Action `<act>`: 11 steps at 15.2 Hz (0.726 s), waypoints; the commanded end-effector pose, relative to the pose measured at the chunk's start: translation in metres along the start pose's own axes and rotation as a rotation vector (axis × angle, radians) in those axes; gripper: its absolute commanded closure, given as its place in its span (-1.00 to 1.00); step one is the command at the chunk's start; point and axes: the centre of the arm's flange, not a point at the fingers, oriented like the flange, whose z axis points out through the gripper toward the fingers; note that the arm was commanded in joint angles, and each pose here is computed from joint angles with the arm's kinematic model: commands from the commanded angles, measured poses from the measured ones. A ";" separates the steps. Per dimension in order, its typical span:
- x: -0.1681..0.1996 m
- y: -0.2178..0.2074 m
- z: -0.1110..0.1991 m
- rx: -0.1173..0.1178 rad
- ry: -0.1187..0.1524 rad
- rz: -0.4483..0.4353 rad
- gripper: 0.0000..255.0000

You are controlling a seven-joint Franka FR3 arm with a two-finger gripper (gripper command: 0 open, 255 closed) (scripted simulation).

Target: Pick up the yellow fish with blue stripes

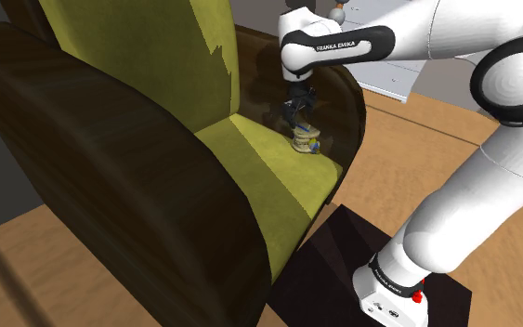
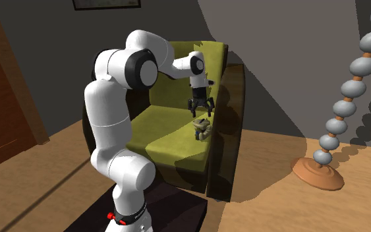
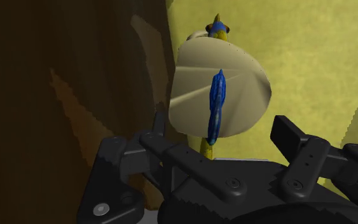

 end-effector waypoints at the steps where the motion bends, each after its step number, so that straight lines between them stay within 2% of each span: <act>1: 0.019 0.003 0.007 -0.030 0.005 -0.003 -1.00; 8: 0.027 -0.007 0.045 -0.030 0.005 -0.003 -1.00; 10: 0.027 -0.007 0.045 -0.030 0.005 -0.003 -1.00; 11: 0.026 -0.006 0.043 -0.030 0.005 -0.003 1.00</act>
